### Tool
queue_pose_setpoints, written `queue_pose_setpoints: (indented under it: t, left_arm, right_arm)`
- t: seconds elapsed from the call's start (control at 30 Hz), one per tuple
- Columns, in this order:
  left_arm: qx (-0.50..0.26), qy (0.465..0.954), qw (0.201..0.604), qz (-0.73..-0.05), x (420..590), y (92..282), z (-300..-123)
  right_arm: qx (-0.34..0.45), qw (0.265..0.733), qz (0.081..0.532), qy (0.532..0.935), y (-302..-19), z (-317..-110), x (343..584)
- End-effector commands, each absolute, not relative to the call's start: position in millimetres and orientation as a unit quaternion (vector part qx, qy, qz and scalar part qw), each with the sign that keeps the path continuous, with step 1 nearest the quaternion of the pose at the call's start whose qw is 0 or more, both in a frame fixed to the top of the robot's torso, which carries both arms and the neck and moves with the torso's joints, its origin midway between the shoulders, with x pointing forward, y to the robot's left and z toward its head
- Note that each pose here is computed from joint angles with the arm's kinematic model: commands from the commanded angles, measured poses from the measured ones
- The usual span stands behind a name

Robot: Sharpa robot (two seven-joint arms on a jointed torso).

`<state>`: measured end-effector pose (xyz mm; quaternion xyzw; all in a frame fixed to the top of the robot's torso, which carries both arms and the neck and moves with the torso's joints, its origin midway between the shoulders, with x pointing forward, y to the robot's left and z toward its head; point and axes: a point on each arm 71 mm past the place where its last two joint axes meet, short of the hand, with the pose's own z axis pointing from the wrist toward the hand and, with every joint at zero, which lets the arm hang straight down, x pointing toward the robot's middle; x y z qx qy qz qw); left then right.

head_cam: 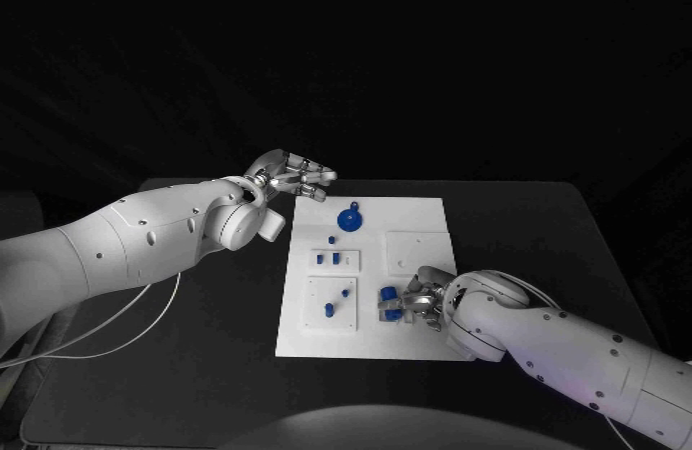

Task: Assemble the parts on the task board

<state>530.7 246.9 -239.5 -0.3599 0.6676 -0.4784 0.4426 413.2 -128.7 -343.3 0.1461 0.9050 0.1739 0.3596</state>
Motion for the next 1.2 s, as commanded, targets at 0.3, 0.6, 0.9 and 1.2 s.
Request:
queue_pose_setpoints:
  t: [0.3,0.6,0.9,1.2]
  left_arm:
    - [-0.359,0.668,0.438,-0.484,530.4,245.1,-239.0]
    - [-0.359,0.668,0.438,-0.483,530.3,245.8,-239.0]
    - [-0.36,0.668,0.439,-0.481,530.3,247.7,-239.0]
    - [-0.361,0.667,0.443,-0.479,530.9,250.4,-239.1]
  right_arm:
    - [0.136,0.365,0.18,0.903,-125,-345,411]
    - [0.136,0.372,0.188,0.899,-125,-342,410]
    - [0.138,0.37,0.196,0.898,-131,-340,407]
    - [0.164,0.387,0.213,0.882,-147,-325,410]
